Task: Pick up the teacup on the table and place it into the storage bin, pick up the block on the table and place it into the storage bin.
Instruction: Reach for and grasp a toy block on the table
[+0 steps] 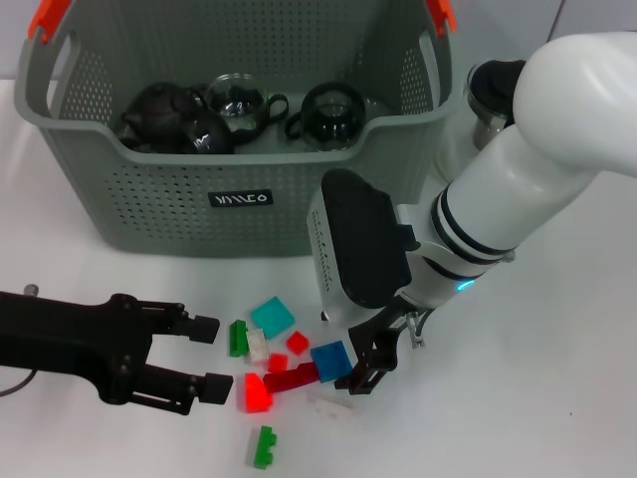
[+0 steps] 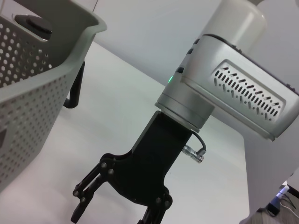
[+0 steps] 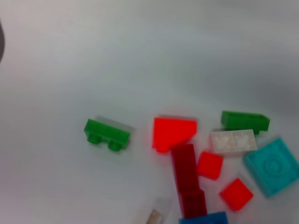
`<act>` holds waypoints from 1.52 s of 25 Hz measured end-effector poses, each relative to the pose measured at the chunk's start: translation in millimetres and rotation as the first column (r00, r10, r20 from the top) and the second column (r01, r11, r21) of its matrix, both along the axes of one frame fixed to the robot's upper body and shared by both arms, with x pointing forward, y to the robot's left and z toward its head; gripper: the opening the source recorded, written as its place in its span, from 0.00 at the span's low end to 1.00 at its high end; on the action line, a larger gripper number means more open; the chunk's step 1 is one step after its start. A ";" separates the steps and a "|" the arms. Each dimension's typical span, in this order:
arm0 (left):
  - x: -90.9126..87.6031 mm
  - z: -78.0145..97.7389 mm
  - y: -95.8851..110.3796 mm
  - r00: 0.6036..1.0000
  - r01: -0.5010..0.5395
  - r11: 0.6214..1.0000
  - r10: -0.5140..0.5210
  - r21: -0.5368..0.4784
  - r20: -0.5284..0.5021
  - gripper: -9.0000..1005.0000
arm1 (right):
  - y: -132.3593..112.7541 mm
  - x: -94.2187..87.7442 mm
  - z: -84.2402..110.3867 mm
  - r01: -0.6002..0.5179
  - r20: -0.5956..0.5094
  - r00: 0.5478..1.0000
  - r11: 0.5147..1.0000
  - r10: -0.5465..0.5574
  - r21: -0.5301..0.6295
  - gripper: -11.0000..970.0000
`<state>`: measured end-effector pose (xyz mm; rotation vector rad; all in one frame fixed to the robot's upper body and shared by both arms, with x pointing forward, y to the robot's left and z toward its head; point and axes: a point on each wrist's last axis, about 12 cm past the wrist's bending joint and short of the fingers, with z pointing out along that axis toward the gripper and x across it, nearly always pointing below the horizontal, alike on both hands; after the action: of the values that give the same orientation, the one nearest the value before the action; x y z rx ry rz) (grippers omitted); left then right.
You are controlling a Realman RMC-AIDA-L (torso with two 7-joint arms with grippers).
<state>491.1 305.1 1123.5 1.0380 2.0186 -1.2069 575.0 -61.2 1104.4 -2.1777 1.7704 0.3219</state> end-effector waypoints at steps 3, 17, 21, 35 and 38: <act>-0.2 -0.6 -0.5 1.000 0.002 1.000 -0.002 -0.002 0.000 0.86 | 0.9 -0.4 -0.7 -0.003 0.004 1.000 1.000 0.003 0.000 0.91; -0.4 -1.7 -1.2 1.000 0.009 1.000 -0.009 -0.004 0.003 0.86 | 5.2 -4.9 -7.0 -0.014 0.021 1.000 1.000 0.014 -0.002 0.87; -0.5 -1.7 -1.0 1.000 0.008 1.000 -0.008 -0.005 0.003 0.86 | 5.7 -4.9 -7.1 -0.009 0.023 1.000 1.000 0.009 0.002 0.78; -0.8 -1.9 -1.3 1.000 0.012 1.000 -0.012 -0.003 0.000 0.86 | 4.7 -4.8 -7.9 -0.004 0.018 1.000 1.000 0.004 0.004 0.58; -1.1 -2.0 -1.2 1.000 0.012 1.000 -0.012 -0.003 -0.002 0.86 | 4.7 -4.8 -7.9 -0.004 0.019 1.000 1.000 0.004 0.004 0.57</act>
<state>489.9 303.9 1121.5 1.0490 2.0141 -1.2173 570.2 -56.5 1096.5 -2.1746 1.7547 0.3045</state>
